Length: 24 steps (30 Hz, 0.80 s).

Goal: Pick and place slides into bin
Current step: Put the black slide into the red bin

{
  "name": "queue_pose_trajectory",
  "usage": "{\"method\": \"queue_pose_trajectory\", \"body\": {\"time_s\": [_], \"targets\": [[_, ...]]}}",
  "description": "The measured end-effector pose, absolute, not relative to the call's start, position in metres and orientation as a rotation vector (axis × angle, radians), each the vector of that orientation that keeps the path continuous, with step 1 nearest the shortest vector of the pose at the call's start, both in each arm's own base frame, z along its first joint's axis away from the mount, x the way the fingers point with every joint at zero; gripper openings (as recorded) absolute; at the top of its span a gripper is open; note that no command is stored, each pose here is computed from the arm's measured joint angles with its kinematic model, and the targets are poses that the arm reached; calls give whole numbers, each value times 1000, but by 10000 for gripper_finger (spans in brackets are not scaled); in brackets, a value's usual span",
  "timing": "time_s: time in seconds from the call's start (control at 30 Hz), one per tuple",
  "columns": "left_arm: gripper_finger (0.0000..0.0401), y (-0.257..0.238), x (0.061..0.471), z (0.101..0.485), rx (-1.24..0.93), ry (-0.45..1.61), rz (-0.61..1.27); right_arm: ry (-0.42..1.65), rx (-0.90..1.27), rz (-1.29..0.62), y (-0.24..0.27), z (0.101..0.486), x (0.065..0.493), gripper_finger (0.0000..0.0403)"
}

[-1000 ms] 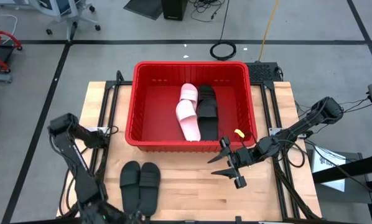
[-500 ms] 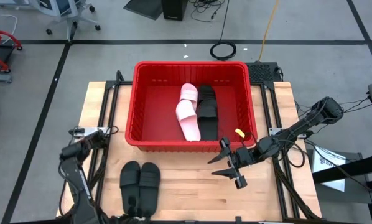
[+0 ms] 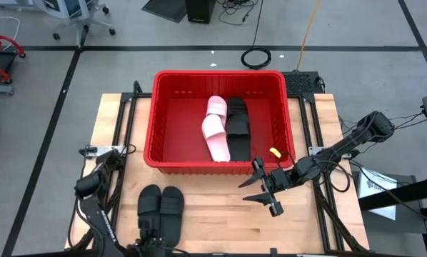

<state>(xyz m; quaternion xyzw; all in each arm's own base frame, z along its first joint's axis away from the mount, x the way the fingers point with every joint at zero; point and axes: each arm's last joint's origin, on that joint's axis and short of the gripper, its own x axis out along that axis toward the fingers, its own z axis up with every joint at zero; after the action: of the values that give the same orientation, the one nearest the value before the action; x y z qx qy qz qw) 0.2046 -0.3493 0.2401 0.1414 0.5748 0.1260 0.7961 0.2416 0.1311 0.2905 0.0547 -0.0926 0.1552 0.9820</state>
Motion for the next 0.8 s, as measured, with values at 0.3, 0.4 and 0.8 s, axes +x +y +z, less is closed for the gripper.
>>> {"method": "queue_pose_trajectory", "body": {"time_s": [0.3, 0.4, 0.8], "targets": [[143, -336, 191, 198, 334, 1428, 382, -179, 107, 313, 131, 290, 242, 164], [143, -330, 188, 188, 351, 1439, 433, -178, 107, 313, 131, 290, 242, 164], [143, -327, 187, 186, 374, 1427, 436, -161, 103, 311, 131, 288, 242, 164]]}}
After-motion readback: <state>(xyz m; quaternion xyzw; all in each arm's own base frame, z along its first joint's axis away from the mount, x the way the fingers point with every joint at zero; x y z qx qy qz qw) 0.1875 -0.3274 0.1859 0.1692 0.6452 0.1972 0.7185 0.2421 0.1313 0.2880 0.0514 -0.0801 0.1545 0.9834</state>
